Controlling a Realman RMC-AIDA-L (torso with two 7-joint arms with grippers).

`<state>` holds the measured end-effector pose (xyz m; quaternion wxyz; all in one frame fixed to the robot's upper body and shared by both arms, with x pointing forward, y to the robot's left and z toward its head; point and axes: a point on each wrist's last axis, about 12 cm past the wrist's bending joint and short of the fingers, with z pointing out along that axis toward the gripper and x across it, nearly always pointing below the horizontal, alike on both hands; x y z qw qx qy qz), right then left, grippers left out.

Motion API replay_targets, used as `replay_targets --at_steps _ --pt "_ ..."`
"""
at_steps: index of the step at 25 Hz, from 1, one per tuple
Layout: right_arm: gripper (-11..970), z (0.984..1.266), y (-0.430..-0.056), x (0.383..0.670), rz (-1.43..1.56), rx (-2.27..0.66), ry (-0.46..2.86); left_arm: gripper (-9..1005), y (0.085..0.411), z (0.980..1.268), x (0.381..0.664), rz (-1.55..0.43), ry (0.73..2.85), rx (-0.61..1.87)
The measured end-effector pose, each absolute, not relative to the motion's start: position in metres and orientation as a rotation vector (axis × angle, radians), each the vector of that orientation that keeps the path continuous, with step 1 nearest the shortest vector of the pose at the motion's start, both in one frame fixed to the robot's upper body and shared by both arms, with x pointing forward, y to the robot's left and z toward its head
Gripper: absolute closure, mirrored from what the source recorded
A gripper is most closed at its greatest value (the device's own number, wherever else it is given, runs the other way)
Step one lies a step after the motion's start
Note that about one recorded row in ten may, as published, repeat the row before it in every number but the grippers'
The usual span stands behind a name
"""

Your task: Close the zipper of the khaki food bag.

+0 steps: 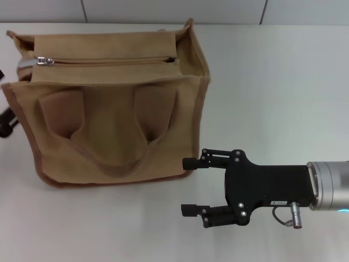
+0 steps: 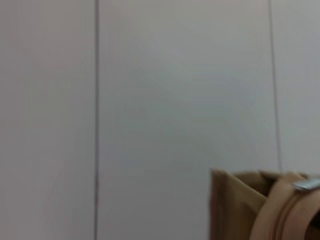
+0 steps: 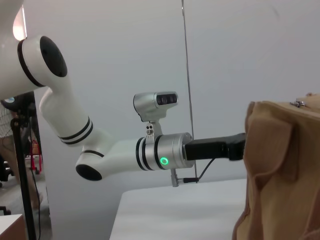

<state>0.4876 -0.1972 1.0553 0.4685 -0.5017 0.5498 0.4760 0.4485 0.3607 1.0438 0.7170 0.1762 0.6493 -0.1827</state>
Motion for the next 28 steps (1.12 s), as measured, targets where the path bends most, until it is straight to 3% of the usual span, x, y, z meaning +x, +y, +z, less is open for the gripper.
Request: replay_targets --at_steps 10,16,28 --pt "176 1.057 -0.197 0.487 1.175 -1.223 1.338 240 0.356 1.048 0.457 -0.411 1.374 0.299" --pt "177 1.056 -0.198 0.488 1.165 -1.22 1.342 239 0.359 1.052 0.444 -0.409 1.305 0.259" --pt "177 1.06 -0.195 0.493 1.137 -1.222 1.313 252 0.35 1.044 0.452 -0.424 1.342 0.216"
